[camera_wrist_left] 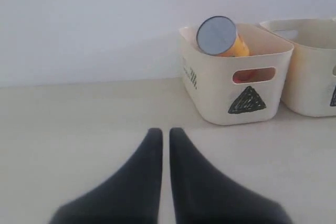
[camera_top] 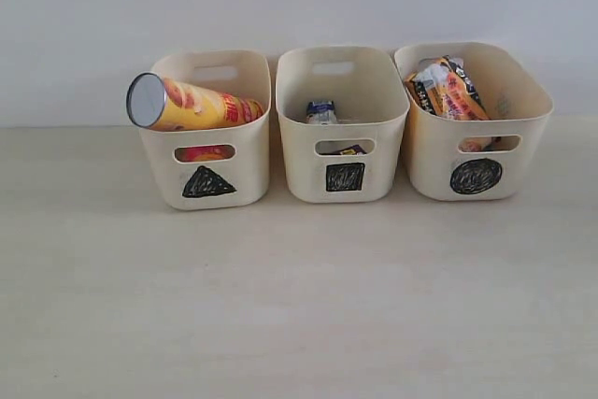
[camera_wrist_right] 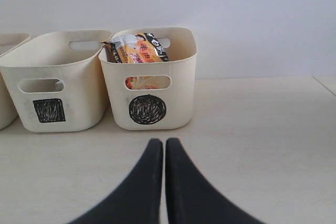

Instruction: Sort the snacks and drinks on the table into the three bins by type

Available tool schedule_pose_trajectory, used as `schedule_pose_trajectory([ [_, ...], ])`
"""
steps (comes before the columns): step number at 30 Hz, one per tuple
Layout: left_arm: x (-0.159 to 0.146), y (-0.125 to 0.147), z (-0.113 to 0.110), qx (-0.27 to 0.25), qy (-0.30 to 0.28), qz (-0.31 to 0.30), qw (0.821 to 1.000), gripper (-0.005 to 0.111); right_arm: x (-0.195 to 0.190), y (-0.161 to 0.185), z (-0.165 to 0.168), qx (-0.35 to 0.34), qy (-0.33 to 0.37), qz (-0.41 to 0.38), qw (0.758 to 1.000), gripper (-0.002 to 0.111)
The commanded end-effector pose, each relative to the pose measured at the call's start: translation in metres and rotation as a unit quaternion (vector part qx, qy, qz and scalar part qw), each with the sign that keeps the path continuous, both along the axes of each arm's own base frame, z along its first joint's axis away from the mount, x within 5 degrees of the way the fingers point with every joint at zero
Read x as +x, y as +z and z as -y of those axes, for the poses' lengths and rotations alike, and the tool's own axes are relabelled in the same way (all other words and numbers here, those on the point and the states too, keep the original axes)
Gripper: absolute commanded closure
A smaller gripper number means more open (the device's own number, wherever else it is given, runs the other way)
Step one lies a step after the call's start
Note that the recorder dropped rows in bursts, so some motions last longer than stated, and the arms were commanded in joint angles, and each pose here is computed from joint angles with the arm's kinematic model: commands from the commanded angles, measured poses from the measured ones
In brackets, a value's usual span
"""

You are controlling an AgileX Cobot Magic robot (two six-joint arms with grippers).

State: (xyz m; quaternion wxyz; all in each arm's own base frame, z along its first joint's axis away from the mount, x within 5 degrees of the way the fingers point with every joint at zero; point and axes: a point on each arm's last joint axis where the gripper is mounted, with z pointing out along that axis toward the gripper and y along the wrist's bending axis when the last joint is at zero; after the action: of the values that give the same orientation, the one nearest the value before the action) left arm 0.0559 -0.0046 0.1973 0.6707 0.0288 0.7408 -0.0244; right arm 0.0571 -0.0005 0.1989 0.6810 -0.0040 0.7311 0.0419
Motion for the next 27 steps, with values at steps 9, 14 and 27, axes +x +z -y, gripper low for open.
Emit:
schedule_pose_trajectory([
  [9, -0.0012, -0.0095, -0.0019, -0.012, 0.022, -0.048, 0.999, 0.102, -0.0003, 0.0009, 0.0, -0.002, 0.0, 0.005, 1.0, 0.108],
  [14, -0.0013, -0.0101, -0.002, -0.01, 0.022, -0.051, 0.998, 0.102, -0.0003, 0.0009, 0.0, -0.002, 0.0, 0.005, 1.0, 0.108],
  [27, -0.0013, -0.01, -0.0021, -0.008, 0.022, -0.05, 0.998, 0.102, -0.0003, 0.0009, 0.0, -0.002, 0.0, 0.005, 1.0, 0.108],
])
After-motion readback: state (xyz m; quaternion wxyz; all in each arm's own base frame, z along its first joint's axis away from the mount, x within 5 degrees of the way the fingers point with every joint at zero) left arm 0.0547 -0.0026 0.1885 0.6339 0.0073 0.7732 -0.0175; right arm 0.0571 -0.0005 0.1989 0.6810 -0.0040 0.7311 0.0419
